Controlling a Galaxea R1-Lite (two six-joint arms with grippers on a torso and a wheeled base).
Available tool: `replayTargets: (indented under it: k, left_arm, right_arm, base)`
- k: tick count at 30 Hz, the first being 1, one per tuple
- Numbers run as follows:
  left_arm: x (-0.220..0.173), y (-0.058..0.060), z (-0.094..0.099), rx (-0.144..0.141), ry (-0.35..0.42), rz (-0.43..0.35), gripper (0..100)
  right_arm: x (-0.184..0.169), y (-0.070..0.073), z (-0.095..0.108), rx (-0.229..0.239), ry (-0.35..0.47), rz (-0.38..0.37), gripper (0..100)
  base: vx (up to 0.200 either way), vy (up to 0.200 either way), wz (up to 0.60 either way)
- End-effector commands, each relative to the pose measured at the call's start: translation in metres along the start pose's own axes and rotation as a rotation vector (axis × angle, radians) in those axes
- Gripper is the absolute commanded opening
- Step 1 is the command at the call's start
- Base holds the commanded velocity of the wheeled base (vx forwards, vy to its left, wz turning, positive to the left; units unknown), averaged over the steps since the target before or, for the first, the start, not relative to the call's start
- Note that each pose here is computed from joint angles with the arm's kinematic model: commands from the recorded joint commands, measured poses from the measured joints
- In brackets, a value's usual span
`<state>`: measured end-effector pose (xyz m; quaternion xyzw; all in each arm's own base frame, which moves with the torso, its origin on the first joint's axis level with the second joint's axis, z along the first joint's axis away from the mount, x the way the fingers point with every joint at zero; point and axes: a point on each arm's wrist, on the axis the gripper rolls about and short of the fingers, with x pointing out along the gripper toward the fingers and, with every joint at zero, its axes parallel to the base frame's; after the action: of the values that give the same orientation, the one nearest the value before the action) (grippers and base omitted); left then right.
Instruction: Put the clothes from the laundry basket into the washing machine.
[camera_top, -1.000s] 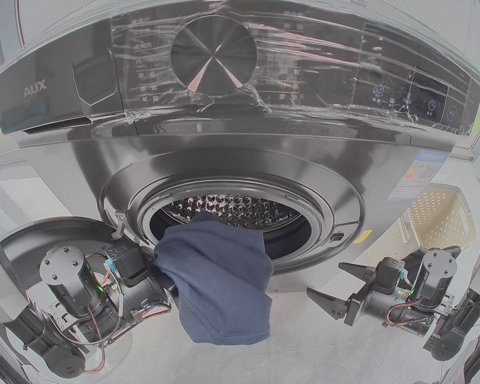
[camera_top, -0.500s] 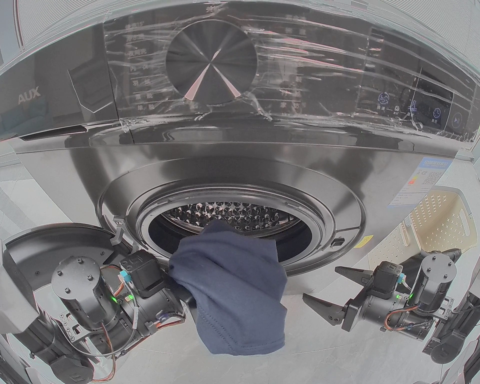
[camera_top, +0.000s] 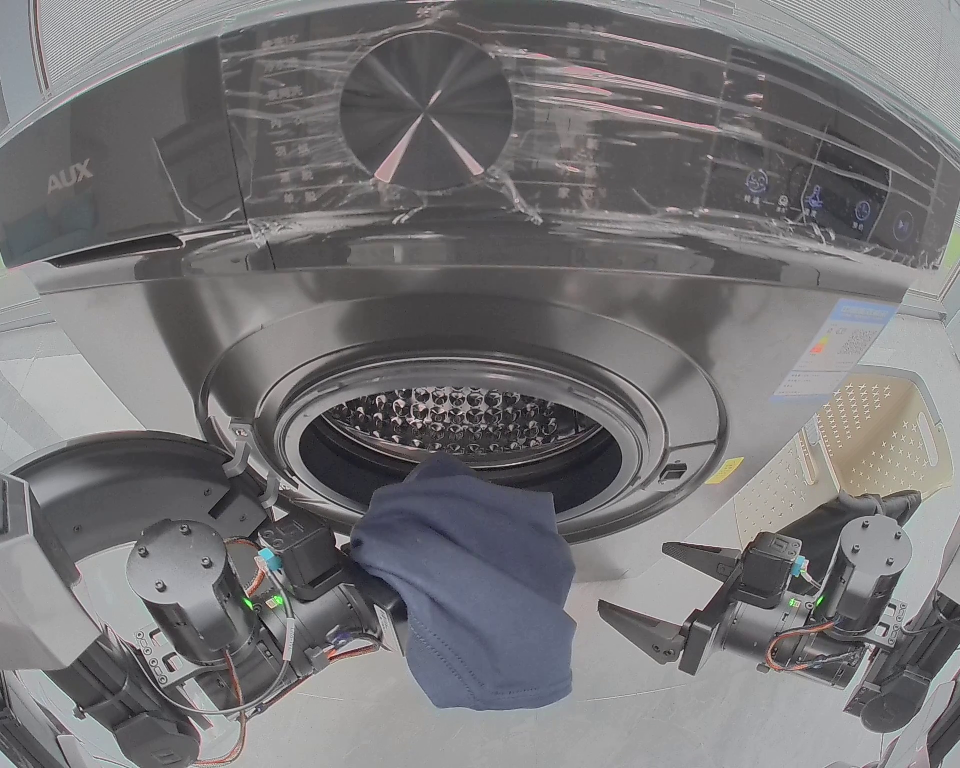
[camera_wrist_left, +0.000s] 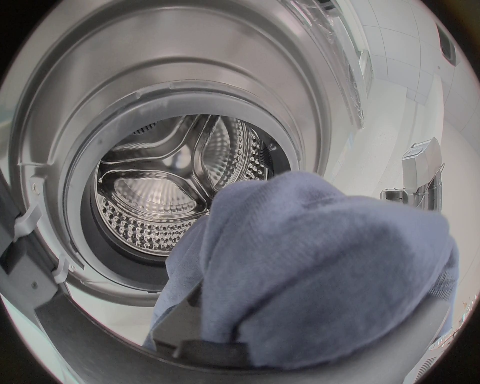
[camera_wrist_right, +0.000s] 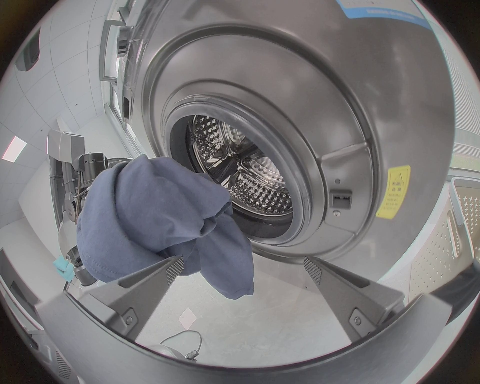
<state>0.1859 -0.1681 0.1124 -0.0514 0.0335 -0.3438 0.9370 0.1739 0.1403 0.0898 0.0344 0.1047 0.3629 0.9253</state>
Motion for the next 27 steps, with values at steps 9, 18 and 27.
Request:
replayTargets:
  k: [9,18,27]
  left_arm:
    - [0.006,0.002,0.005,-0.002,-0.030,0.006,0]
    - [0.056,0.019,0.008,-0.003,-0.098,0.035,0]
    - [0.109,0.033,-0.019,-0.004,-0.095,0.054,0]
  right_arm:
    - [-0.001,0.000,0.001,-0.002,-0.006,0.002,100]
    - [-0.004,0.003,0.007,-0.010,-0.032,0.011,100]
    - [-0.003,0.010,0.006,-0.013,-0.030,0.038,100]
  base:
    - [0.000,0.000,0.00]
    - [0.000,0.000,0.00]
    - [0.000,0.000,0.00]
